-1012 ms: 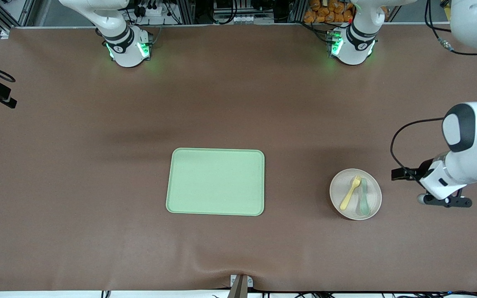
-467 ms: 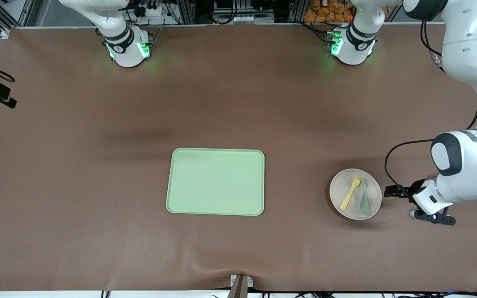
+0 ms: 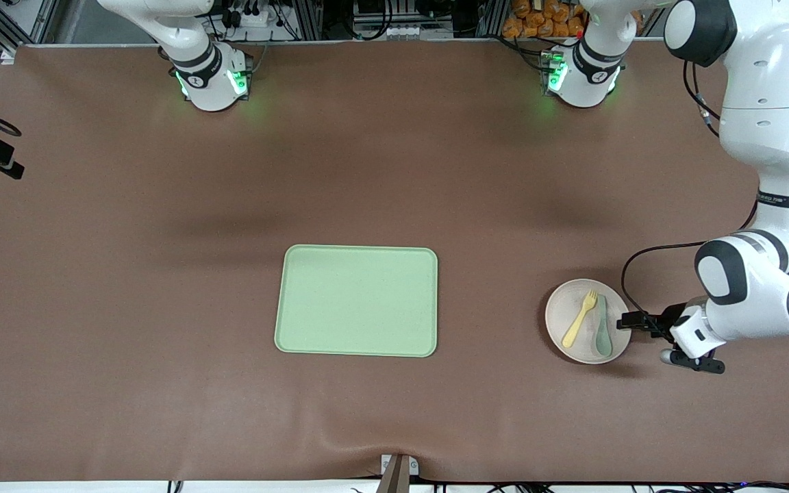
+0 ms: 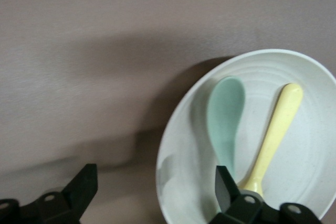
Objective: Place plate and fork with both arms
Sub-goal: 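Close the left gripper on the white plate's rim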
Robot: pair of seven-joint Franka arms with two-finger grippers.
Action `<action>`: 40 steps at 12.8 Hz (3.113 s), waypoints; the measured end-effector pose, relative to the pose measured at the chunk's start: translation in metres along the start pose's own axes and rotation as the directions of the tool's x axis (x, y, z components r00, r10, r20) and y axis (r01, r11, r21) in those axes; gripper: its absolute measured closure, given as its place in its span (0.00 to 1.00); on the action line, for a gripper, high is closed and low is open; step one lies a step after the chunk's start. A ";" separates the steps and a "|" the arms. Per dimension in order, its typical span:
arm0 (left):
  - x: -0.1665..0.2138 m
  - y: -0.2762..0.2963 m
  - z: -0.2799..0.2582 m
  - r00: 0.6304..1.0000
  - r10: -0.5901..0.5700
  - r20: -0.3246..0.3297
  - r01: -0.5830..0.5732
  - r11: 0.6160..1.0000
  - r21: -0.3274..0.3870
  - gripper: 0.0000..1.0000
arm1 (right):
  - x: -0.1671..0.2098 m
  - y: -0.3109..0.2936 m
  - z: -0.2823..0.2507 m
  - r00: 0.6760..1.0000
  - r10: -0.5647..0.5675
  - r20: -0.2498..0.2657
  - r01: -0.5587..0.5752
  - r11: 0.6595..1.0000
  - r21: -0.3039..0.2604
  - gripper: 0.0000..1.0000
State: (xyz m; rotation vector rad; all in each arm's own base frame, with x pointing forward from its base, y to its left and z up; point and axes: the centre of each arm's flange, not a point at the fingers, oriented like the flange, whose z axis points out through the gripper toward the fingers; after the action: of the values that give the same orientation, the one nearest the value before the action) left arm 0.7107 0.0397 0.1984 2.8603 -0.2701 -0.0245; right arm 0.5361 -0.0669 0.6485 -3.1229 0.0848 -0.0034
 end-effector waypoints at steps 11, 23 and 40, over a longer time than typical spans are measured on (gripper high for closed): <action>-0.001 0.000 0.010 0.999 0.048 0.013 -0.048 0.999 -0.005 0.60 | 0.000 -0.006 0.000 1.000 -0.010 0.000 0.010 1.000 0.000 0.00; -0.001 -0.002 0.008 0.998 0.062 0.010 -0.062 0.998 -0.003 0.79 | 0.000 -0.007 0.000 1.000 -0.013 0.001 0.013 1.000 0.001 0.00; 0.006 0.000 -0.002 0.998 0.064 -0.015 -0.064 0.998 -0.002 0.96 | 0.000 -0.009 0.000 1.000 -0.016 0.002 0.016 1.000 0.001 0.00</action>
State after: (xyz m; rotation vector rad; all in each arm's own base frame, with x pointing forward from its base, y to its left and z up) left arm 0.7167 0.0395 0.2002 2.8458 -0.3587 0.0092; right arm 0.5367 -0.0583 0.6487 -3.1226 0.0603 -0.0008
